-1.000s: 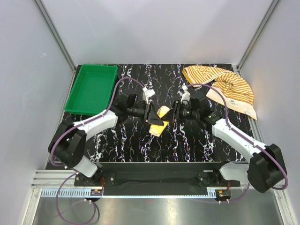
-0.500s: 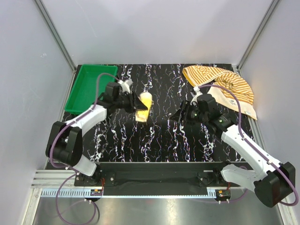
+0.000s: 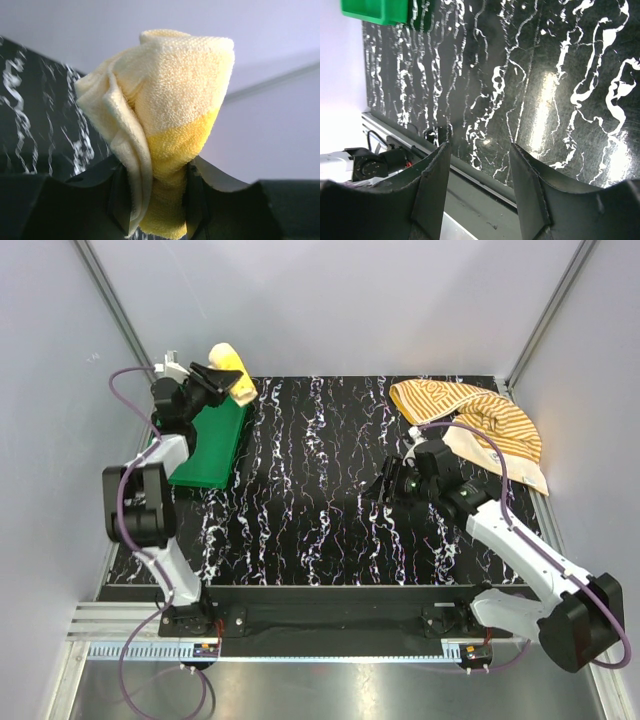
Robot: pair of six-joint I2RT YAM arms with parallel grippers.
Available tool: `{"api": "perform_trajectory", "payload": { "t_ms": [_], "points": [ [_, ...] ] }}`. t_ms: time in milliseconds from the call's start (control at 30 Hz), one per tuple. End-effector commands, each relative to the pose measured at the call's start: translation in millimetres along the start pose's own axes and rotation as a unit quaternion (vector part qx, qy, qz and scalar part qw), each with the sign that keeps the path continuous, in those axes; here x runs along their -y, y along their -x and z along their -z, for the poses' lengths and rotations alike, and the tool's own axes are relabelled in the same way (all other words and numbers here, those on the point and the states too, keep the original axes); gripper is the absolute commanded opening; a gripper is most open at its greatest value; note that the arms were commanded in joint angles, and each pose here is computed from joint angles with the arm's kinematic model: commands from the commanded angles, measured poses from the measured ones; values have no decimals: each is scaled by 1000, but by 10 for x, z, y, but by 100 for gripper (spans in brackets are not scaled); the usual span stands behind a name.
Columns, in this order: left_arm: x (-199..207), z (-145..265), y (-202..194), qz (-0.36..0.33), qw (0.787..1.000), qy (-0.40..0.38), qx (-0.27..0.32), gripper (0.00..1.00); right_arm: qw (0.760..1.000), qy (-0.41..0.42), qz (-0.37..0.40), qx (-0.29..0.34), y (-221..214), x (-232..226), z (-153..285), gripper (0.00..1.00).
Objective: Roll the towels
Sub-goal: Place the rolled towel into the container
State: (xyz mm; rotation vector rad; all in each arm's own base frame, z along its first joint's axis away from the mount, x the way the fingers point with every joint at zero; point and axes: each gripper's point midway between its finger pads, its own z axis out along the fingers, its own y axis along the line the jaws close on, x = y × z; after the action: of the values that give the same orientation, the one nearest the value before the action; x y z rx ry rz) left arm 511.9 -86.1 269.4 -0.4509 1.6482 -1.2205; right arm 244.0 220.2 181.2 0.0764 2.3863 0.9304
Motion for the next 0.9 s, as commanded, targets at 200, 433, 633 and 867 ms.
{"api": "perform_trajectory", "payload": {
  "t_ms": [200, 433, 633, 867],
  "points": [
    [-802, -404, 946, 54, 975, 17, 215, 0, 999, -24, 14, -25, -14, 151, -277, 56],
    [-1534, -477, 1049, 59, 956, 106, 266, 0, 998, -31, 24, -47, -27, 215, -464, 54],
    [-1900, -416, 1063, 86, 937, 154, 302, 0, 997, -32, 26, -61, -38, 248, -593, 54],
    [-2143, -521, 1034, 135, 925, 165, 315, 0, 996, -40, 30, -73, -31, 281, -673, 52]
  ]
}}
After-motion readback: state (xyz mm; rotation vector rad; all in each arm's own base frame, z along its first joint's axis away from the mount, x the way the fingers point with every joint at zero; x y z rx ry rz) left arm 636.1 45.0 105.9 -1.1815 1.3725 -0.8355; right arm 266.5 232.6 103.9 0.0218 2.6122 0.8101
